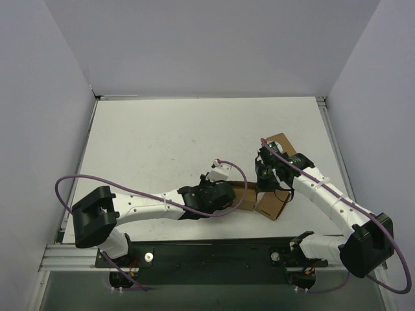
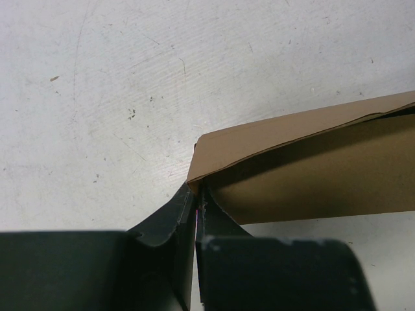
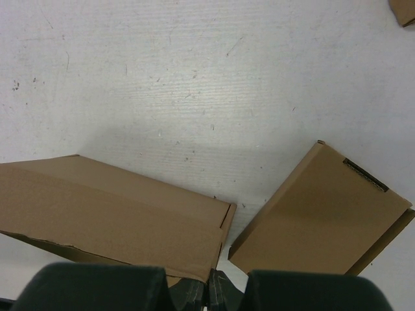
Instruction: Fold the paper box
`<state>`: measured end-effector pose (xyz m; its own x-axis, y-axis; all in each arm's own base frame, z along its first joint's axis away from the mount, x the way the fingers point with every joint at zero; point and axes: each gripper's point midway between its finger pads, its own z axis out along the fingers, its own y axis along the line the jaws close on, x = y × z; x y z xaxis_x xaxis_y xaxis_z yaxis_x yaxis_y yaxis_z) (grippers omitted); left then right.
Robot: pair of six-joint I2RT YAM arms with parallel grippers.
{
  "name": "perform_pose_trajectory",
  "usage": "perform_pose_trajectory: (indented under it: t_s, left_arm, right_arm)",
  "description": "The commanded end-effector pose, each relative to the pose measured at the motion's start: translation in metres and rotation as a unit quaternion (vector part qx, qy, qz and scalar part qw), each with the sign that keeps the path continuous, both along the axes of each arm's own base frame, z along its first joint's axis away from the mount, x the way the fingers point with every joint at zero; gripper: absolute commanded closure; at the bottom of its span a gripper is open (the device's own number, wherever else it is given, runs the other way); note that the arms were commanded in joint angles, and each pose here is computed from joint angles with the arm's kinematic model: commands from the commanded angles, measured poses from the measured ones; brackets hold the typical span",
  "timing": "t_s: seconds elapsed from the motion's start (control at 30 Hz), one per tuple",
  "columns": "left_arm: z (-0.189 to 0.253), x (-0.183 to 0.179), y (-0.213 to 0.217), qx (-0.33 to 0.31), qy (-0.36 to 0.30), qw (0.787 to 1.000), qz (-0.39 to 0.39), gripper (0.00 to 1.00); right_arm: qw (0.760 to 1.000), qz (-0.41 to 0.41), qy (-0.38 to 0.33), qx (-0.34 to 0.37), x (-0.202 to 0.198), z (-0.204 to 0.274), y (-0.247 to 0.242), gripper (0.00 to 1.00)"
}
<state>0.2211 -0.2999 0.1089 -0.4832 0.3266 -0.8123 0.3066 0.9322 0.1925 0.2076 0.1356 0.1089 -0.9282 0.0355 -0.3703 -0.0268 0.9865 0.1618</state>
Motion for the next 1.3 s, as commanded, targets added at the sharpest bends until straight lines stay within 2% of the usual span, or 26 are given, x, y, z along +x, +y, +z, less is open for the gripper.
perform_pose_trajectory:
  t_s: [0.0,0.47,0.87,1.27]
  left_arm:
    - [-0.029,-0.021,0.012,0.061,0.056,0.996,-0.033,1.0]
    - [-0.033,-0.022,0.014,0.065,0.059,0.996,-0.032,1.0]
    - [-0.034,-0.022,0.014,0.069,0.058,0.995,-0.032,1.0]
    - [-0.031,-0.02,0.014,0.074,0.056,0.995,-0.03,1.0]
  right_arm:
    - [0.999,-0.015,-0.026,0.027,0.007,0.016,0.009,1.0]
    - [0.996,-0.04,-0.058,0.051,0.019,0.039,0.004,1.0]
    - [0.997,-0.04,-0.05,0.048,0.017,0.033,0.001,1.0]
    - [1.0,-0.024,-0.016,-0.008,0.001,0.014,-0.017,1.0]
